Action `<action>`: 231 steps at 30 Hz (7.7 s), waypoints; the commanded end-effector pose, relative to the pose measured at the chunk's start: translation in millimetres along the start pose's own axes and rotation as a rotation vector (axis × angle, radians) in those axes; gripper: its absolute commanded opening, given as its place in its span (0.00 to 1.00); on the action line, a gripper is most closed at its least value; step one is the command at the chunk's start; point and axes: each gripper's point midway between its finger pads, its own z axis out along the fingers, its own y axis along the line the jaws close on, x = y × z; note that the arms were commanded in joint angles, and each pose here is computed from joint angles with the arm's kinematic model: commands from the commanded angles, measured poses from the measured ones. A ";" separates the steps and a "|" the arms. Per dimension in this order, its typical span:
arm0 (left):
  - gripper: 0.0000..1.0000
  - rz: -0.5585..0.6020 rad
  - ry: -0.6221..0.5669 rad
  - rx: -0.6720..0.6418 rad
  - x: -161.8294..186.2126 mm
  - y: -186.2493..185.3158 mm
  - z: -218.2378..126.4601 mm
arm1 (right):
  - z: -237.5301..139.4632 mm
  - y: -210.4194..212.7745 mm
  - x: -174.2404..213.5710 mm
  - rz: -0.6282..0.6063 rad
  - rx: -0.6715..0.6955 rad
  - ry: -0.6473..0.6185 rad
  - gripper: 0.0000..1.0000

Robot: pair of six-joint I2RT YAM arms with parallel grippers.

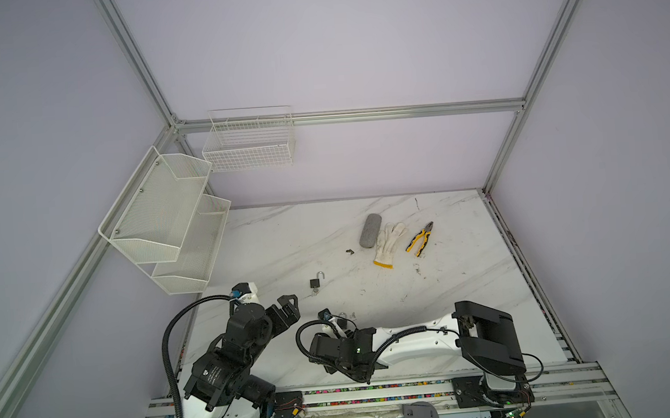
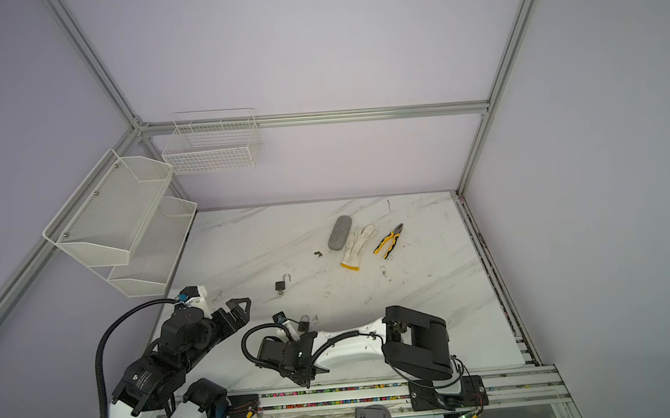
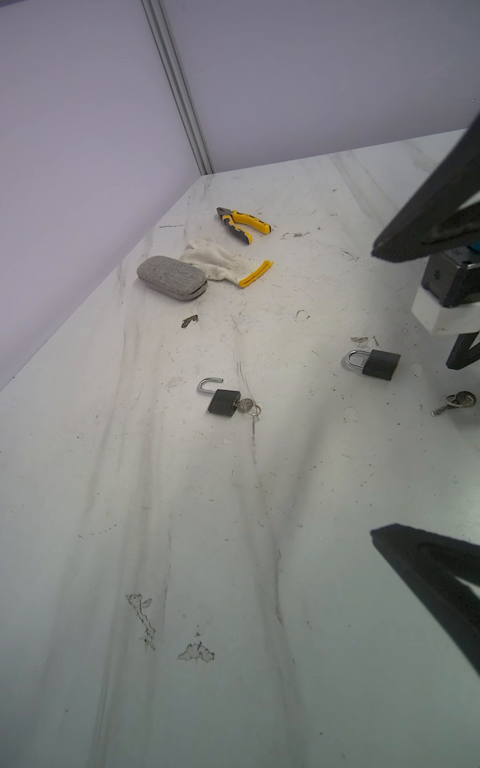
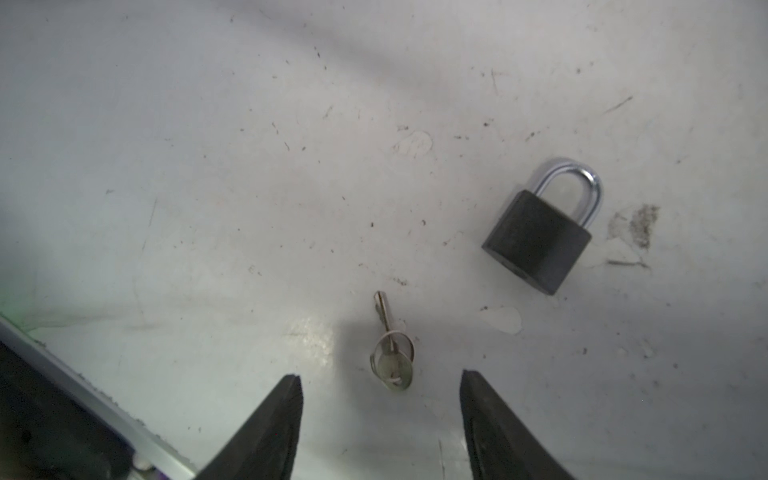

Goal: Unlock with the key

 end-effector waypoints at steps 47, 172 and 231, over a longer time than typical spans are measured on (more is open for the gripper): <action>1.00 -0.076 -0.023 -0.084 5.8 21.8 13.9 | 11.9 -20.2 6.4 -0.072 0.113 -0.006 0.18; 1.00 -0.372 -0.029 0.320 -14.7 -59.2 22.2 | -72.2 -51.5 -121.9 0.332 -0.263 -0.255 0.00; 0.00 -0.345 0.053 0.425 1.2 -115.6 75.6 | -109.9 -65.8 -210.2 0.690 -0.509 -0.416 0.00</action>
